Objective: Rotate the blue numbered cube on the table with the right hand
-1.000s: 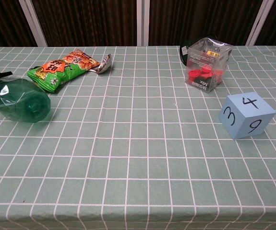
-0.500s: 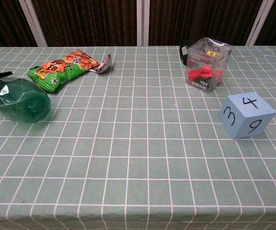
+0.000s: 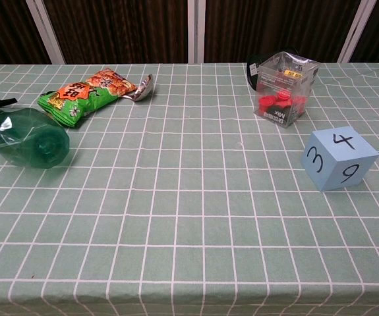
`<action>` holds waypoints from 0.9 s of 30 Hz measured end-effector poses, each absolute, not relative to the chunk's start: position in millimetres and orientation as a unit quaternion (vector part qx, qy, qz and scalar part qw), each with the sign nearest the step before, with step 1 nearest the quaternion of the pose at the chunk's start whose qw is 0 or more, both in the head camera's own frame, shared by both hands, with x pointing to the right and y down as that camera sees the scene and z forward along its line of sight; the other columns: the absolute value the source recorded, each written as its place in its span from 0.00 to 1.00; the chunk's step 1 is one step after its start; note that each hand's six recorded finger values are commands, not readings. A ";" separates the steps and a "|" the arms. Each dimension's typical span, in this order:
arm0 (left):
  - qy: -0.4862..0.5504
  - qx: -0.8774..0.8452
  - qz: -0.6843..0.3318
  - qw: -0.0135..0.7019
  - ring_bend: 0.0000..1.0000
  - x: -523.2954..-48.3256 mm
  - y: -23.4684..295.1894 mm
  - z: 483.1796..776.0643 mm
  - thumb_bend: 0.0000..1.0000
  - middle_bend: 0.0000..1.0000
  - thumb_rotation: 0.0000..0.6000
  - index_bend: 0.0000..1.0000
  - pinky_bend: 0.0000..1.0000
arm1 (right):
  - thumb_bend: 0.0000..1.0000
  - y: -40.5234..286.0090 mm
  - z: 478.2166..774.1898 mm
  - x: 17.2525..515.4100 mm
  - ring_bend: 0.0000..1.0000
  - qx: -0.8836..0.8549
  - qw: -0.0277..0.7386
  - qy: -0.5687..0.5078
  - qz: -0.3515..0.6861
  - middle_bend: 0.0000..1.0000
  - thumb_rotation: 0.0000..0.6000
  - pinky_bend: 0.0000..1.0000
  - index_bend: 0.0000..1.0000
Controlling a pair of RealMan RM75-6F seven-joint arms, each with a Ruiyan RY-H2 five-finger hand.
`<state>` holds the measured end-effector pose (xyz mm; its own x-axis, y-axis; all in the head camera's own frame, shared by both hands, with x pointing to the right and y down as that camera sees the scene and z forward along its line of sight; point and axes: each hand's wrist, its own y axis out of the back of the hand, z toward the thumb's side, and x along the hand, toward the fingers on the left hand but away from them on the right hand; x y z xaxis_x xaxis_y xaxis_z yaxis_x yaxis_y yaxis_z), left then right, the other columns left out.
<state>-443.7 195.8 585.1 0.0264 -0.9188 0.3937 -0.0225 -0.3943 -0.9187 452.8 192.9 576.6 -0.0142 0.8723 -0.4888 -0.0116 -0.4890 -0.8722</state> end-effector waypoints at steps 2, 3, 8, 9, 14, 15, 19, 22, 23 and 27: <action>0.391 -0.602 -0.579 0.387 0.00 -444.3 194.9 584.6 0.00 0.02 1.00 0.03 0.04 | 1.00 194.4 580.8 454.4 0.81 -0.609 0.346 -0.348 0.623 0.90 1.00 0.75 0.00; 0.390 -0.602 -0.579 0.387 0.00 -444.4 194.6 584.7 0.00 0.02 1.00 0.03 0.04 | 1.00 195.2 584.1 455.3 0.81 -0.616 0.334 -0.342 0.626 0.90 1.00 0.75 0.00; 0.381 -0.608 -0.580 0.385 0.00 -442.6 195.7 588.4 0.00 0.02 1.00 0.03 0.04 | 1.00 194.0 601.0 457.7 0.81 -0.656 0.261 -0.314 0.635 0.91 1.00 0.75 0.00; 0.379 -0.610 -0.581 0.384 0.00 -442.0 196.0 589.9 0.00 0.02 1.00 0.03 0.04 | 1.00 192.6 605.7 457.6 0.81 -0.667 0.240 -0.306 0.636 0.91 1.00 0.75 0.00; 0.375 -0.609 -0.585 0.382 0.00 -443.5 196.8 594.0 0.00 0.02 1.00 0.03 0.04 | 1.00 182.6 622.5 451.8 0.81 -0.704 0.160 -0.267 0.638 0.91 1.00 0.75 0.00; 0.373 -0.608 -0.587 0.383 0.00 -444.2 196.9 594.5 0.00 0.02 1.00 0.03 0.04 | 1.00 179.7 626.2 449.5 0.81 -0.710 0.144 -0.257 0.639 0.91 1.00 0.75 0.00; 0.371 -0.607 -0.589 0.382 0.00 -446.5 196.7 595.2 0.00 0.02 1.00 0.03 0.04 | 1.00 167.1 636.3 437.6 0.81 -0.726 0.113 -0.221 0.641 0.91 1.00 0.75 0.00; 0.372 -0.607 -0.590 0.381 0.00 -447.4 196.3 595.3 0.00 0.02 1.00 0.03 0.04 | 1.00 154.3 640.5 425.1 0.81 -0.737 0.109 -0.206 0.635 0.91 1.00 0.75 0.00; 0.372 -0.608 -0.590 0.380 0.00 -447.8 196.4 595.6 0.00 0.02 1.00 0.03 0.04 | 1.00 151.5 641.1 421.8 0.81 -0.739 0.110 -0.203 0.633 0.91 1.00 0.75 0.00; 0.370 -0.609 -0.591 0.377 0.00 -448.5 196.9 597.6 0.00 0.02 1.00 0.03 0.04 | 1.00 146.7 643.6 409.6 0.81 -0.748 0.105 -0.194 0.626 0.91 1.00 0.75 0.00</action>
<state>-448.5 196.9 597.6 0.0264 -0.8970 0.4412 -0.0047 -0.4415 -0.8973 409.6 146.7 643.6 0.1406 0.4225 -0.8954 0.1593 -0.9023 -0.4007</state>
